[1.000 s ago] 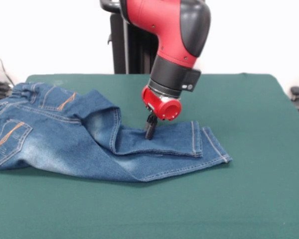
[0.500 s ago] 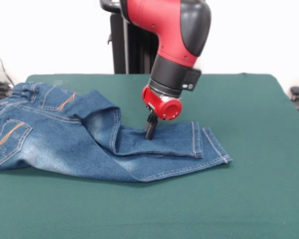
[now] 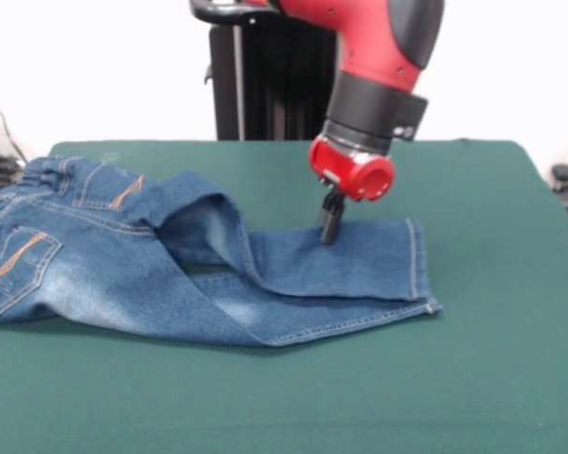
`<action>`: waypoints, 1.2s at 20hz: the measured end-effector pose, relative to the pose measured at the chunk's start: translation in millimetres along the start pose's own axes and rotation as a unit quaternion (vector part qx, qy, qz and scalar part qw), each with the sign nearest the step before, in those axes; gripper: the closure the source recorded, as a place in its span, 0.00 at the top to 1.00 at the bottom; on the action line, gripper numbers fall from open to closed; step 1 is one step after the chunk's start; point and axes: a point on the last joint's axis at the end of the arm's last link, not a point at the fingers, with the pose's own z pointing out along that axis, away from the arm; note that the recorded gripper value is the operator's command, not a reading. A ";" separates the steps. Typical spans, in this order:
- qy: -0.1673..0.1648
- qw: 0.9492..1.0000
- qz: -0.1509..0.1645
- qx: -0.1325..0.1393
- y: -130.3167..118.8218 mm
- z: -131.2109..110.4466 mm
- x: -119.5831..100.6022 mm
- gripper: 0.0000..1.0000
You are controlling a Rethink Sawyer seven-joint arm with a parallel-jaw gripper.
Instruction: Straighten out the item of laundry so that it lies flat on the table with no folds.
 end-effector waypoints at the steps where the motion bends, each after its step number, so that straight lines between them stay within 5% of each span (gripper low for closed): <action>1: 0.002 1.000 -0.001 -0.001 2.2 -2.9 1.0 0.00; 12: 0.007 1.000 0.008 -0.014 17.0 -23.3 -8.1 0.00; 24: 0.040 0.999 0.022 0.014 -32.3 -46.9 -7.1 0.00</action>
